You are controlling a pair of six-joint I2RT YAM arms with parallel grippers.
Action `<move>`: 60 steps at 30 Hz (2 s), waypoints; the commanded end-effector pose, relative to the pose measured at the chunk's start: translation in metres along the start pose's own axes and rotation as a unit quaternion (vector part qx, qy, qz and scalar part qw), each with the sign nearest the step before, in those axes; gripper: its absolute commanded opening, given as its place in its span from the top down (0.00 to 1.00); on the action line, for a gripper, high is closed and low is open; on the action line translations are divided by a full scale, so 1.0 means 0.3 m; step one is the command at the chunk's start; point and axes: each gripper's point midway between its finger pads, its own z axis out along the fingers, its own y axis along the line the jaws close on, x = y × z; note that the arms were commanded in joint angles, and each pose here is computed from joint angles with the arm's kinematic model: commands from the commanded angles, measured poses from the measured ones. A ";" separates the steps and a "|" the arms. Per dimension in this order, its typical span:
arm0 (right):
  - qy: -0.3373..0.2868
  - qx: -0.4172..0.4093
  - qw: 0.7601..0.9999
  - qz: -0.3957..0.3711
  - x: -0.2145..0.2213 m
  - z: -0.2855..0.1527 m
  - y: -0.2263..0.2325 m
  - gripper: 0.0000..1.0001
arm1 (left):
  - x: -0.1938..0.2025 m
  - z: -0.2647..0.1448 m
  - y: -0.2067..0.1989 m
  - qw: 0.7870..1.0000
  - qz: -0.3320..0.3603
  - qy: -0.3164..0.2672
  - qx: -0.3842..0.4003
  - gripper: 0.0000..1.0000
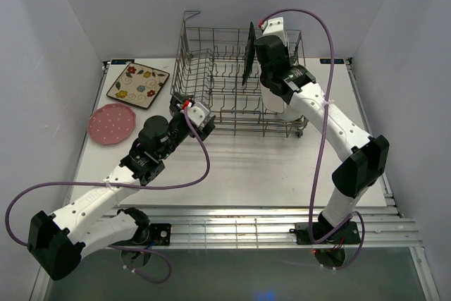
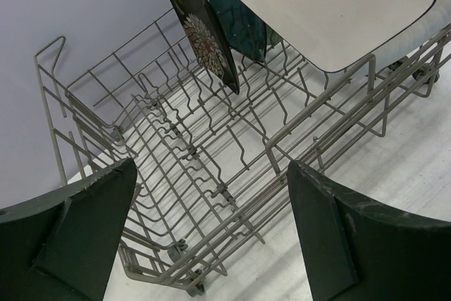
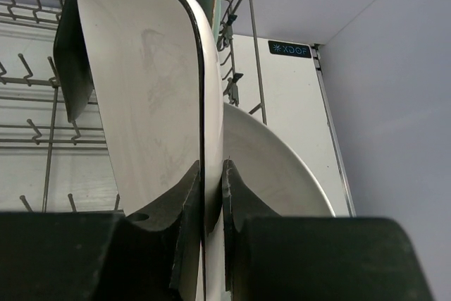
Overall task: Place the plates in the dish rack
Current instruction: Insert the plate into the dish rack.
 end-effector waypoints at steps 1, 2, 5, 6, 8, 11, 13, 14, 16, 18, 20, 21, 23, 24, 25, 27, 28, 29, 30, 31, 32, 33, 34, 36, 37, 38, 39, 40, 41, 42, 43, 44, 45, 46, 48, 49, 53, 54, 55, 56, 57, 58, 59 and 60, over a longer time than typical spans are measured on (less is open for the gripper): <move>-0.062 0.041 0.994 0.079 -0.137 0.004 -0.070 0.92 | 0.008 0.002 0.001 1.000 -0.005 -0.001 -0.003 0.02; -0.058 0.045 0.994 0.076 -0.129 0.011 -0.072 0.92 | 0.009 0.003 0.001 1.000 -0.005 0.000 -0.002 0.02; -0.048 0.048 0.995 0.067 -0.106 0.037 -0.057 0.92 | 0.008 0.004 0.000 1.000 -0.005 -0.001 -0.002 0.02; -0.044 0.049 0.996 0.064 -0.095 0.050 -0.050 0.92 | 0.009 0.004 0.000 1.000 -0.005 -0.001 -0.002 0.02; -0.038 0.050 0.996 0.059 -0.079 0.068 -0.044 0.92 | 0.011 0.005 -0.002 1.000 -0.005 0.000 -0.001 0.02; -0.028 0.050 0.997 0.054 -0.052 0.106 -0.024 0.92 | 0.009 0.003 -0.004 1.000 -0.005 -0.002 0.001 0.02; -0.023 0.048 0.997 0.059 -0.043 0.134 -0.010 0.92 | 0.006 0.003 -0.003 1.000 -0.006 -0.002 0.001 0.02; -0.025 0.047 0.997 0.060 -0.052 0.131 -0.014 0.92 | 0.008 0.004 -0.004 1.000 -0.005 -0.002 0.001 0.02; -0.012 0.048 0.998 0.049 -0.028 0.161 0.002 0.92 | 0.006 0.003 -0.003 1.000 -0.005 -0.002 0.001 0.02; -0.005 0.049 0.998 0.045 -0.017 0.190 0.019 0.92 | 0.008 0.004 -0.004 1.000 -0.005 -0.002 0.001 0.02; 0.005 0.054 0.998 0.036 0.009 0.217 0.032 0.92 | 0.012 0.005 -0.004 1.000 -0.005 0.000 0.001 0.02; 0.007 0.056 0.998 0.035 0.014 0.225 0.034 0.92 | 0.013 0.005 -0.004 1.000 -0.005 0.000 0.000 0.02; 0.014 0.064 0.997 0.036 0.032 0.237 0.034 0.92 | 0.014 0.004 -0.003 1.000 -0.005 0.001 0.000 0.02; 0.018 0.066 0.997 0.039 0.048 0.242 0.039 0.92 | 0.012 0.006 -0.004 1.000 -0.005 0.000 0.000 0.02; 0.019 0.067 0.997 0.042 0.052 0.242 0.039 0.92 | 0.014 0.006 -0.004 1.000 -0.005 0.001 0.001 0.02; 0.020 0.072 0.996 0.049 0.059 0.241 0.033 0.92 | 0.015 0.008 -0.005 1.000 -0.005 0.002 0.001 0.02; 0.021 0.074 0.996 0.051 0.062 0.240 0.031 0.92 | 0.016 0.008 -0.004 1.000 -0.005 0.002 0.000 0.02; 0.020 0.074 0.996 0.054 0.061 0.236 0.028 0.92 | 0.015 0.008 -0.005 1.000 -0.005 0.002 0.001 0.02; 0.018 0.073 0.995 0.061 0.053 0.229 0.024 0.92 | 0.020 0.009 -0.006 1.000 -0.003 0.003 0.001 0.02; 0.017 0.073 0.995 0.063 0.052 0.225 0.021 0.92 | 0.016 0.009 -0.004 1.000 -0.004 0.002 0.000 0.02; 0.016 0.071 0.995 0.065 0.048 0.221 0.019 0.92 | 0.020 0.009 -0.006 1.000 -0.004 0.003 0.001 0.02; 0.013 0.068 0.995 0.070 0.036 0.211 0.013 0.92 | 0.020 0.009 -0.006 1.000 -0.003 0.003 0.001 0.02; 0.011 0.067 0.995 0.072 0.032 0.207 0.010 0.92 | 0.020 0.010 -0.004 1.000 -0.003 0.004 0.000 0.02; 0.005 0.066 0.995 0.078 0.013 0.188 -0.006 0.92 | 0.021 0.010 -0.006 1.000 -0.003 0.003 0.001 0.02; 0.003 0.065 0.995 0.080 0.005 0.183 -0.011 0.92 | 0.018 0.010 -0.004 1.000 -0.002 0.003 0.000 0.02; -0.001 0.064 0.995 0.082 -0.010 0.170 -0.023 0.92 | 0.021 0.010 -0.006 1.000 -0.002 0.003 0.001 0.02; -0.004 0.061 0.995 0.084 -0.018 0.163 -0.028 0.92 | 0.021 0.010 -0.006 1.000 -0.002 0.003 0.001 0.02; -0.004 0.060 0.995 0.084 -0.024 0.155 -0.033 0.92 | 0.021 0.010 -0.006 1.000 -0.002 0.003 0.001 0.02; -0.008 0.057 0.994 0.088 -0.041 0.141 -0.043 0.92 | 0.021 0.010 -0.006 1.000 -0.002 0.003 0.001 0.02; -0.010 0.056 0.994 0.090 -0.049 0.133 -0.050 0.92 | 0.021 0.010 -0.006 1.000 -0.002 0.003 0.001 0.02; -0.010 0.056 0.994 0.090 -0.054 0.125 -0.057 0.92 | 0.017 0.010 -0.003 1.000 -0.003 0.002 -0.001 0.02; -0.012 0.054 0.994 0.092 -0.061 0.113 -0.067 0.92 | 0.019 0.010 -0.005 1.000 -0.002 0.003 0.000 0.02; -0.012 0.055 0.994 0.091 -0.062 0.106 -0.073 0.92 | 0.019 0.010 -0.005 1.000 -0.003 0.003 0.000 0.02; -0.014 0.054 0.994 0.094 -0.070 0.093 -0.082 0.92 | 0.015 0.009 -0.004 1.000 -0.004 0.001 0.001 0.02; -0.016 0.054 0.994 0.095 -0.071 0.085 -0.089 0.92 | 0.015 0.009 -0.005 1.000 -0.005 0.001 0.001 0.02; -0.016 0.054 0.994 0.096 -0.071 0.080 -0.093 0.92 | 0.016 0.009 -0.006 1.000 -0.005 0.001 0.002 0.02; -0.015 0.051 0.994 0.095 -0.076 0.066 -0.103 0.92 | 0.009 0.006 -0.003 1.000 -0.005 -0.001 0.000 0.02; -0.005 0.051 0.995 0.086 -0.062 0.067 -0.101 0.92 | 0.011 0.007 -0.003 1.000 -0.005 0.000 0.000 0.02; -0.008 0.051 0.994 0.092 -0.084 0.060 -0.107 0.92 | 0.008 0.007 -0.002 1.000 -0.005 -0.001 0.000 0.02; 0.002 0.054 0.995 0.085 -0.068 0.074 -0.097 0.92 | 0.008 0.007 -0.003 1.000 -0.005 -0.001 0.000 0.02; 0.012 0.056 0.996 0.075 -0.053 0.077 -0.094 0.92 | 0.006 0.007 -0.002 1.000 -0.005 -0.002 0.000 0.02; 0.016 0.057 0.995 0.075 -0.048 0.081 -0.092 0.92 | 0.005 0.005 -0.001 1.000 -0.005 -0.003 0.000 0.02; 0.020 0.059 0.996 0.071 -0.040 0.090 -0.084 0.92 | 0.005 0.004 -0.001 1.000 -0.005 -0.003 0.000 0.02; 0.023 0.058 0.996 0.070 -0.033 0.093 -0.080 0.92 | 0.005 0.005 -0.002 1.000 -0.005 -0.003 0.001 0.02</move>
